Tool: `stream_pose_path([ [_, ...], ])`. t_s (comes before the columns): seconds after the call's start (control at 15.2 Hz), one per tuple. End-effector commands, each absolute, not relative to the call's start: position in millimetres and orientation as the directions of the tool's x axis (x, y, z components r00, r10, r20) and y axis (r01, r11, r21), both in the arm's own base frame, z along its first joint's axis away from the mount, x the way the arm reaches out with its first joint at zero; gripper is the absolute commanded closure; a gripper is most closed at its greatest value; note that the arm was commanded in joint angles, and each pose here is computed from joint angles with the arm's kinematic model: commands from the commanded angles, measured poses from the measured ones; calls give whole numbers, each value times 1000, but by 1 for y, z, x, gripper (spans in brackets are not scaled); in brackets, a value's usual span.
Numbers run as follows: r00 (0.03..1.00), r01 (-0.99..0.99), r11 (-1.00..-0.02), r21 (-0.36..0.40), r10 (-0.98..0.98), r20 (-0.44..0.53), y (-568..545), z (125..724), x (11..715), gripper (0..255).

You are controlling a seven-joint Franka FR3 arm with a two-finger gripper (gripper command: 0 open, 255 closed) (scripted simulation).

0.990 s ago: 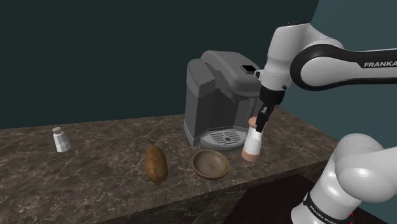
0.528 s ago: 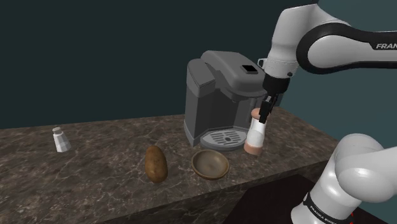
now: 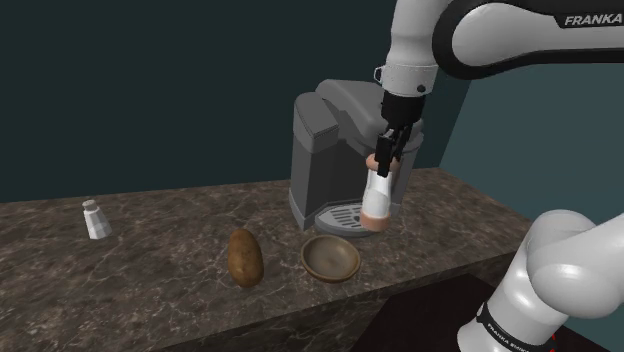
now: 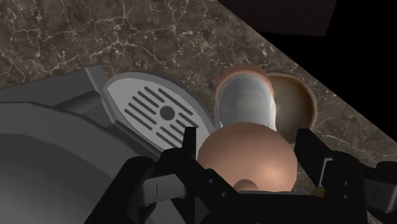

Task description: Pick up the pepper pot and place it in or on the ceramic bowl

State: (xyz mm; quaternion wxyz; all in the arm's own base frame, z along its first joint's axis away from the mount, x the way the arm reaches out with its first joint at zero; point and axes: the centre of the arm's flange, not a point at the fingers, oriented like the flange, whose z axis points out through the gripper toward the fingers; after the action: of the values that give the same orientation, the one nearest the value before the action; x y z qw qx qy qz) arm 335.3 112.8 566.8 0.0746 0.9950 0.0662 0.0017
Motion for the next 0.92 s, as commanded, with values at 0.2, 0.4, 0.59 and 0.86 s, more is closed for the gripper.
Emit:
stream_pose_path([
  [0.2, 991, 132, -980, 148, 132, -7, 163, 592, 373, 255],
  [0.4, 991, 132, -980, 148, 132, -7, 177, 594, 384, 255],
  [0.59, 991, 132, -980, 148, 132, -7, 177, 579, 384, 255],
  [0.86, 991, 132, -980, 148, 132, -7, 177, 557, 384, 255],
])
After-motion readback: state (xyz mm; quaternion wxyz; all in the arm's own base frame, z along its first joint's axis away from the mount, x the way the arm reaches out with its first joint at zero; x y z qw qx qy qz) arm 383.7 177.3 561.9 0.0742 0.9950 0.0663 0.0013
